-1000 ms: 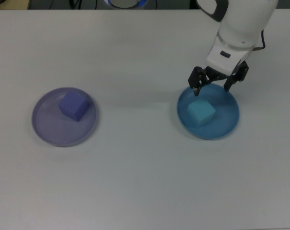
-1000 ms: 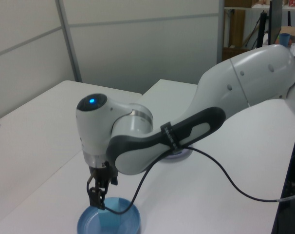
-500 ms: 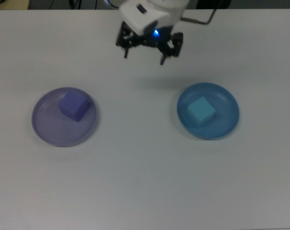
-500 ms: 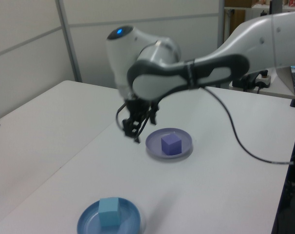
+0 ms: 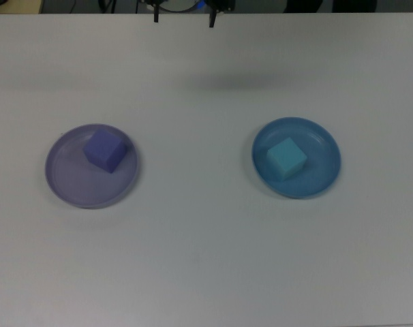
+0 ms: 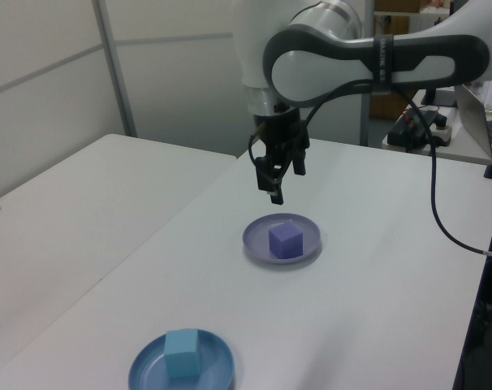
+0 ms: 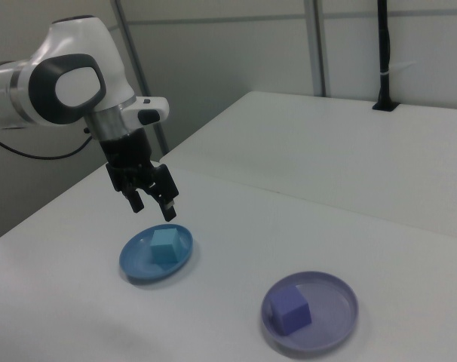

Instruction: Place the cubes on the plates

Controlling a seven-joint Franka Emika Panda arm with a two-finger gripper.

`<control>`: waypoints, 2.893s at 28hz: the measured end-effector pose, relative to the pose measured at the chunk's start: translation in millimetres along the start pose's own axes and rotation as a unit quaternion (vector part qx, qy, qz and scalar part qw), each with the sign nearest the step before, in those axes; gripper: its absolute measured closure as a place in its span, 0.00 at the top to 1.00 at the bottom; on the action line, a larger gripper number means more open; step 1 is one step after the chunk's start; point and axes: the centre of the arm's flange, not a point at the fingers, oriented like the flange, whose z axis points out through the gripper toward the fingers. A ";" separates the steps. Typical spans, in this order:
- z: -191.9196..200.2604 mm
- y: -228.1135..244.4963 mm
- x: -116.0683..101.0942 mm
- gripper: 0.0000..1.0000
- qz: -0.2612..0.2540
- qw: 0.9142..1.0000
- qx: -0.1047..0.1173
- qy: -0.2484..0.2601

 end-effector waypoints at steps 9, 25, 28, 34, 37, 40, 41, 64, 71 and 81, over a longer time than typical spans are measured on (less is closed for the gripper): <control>2.7 36.9 4.4 1.00 0.034 0.999 0.023 0.007; 3.4 41.4 9.0 1.00 0.032 0.998 0.057 0.017; 3.4 42.6 9.1 1.00 0.029 0.998 0.057 0.018; 2.9 42.6 10.1 1.00 0.029 0.998 0.057 0.022; 3.2 42.5 10.3 1.00 0.029 0.998 0.057 0.022; 3.5 42.5 10.5 1.00 0.029 0.998 0.057 0.021; 3.6 42.5 10.6 1.00 0.029 0.998 0.057 0.021; 5.3 42.3 11.7 1.00 0.029 0.998 0.057 0.020; 5.9 42.2 12.8 1.00 0.029 0.998 0.057 0.021; 8.0 41.9 14.0 1.00 0.028 0.998 0.057 0.019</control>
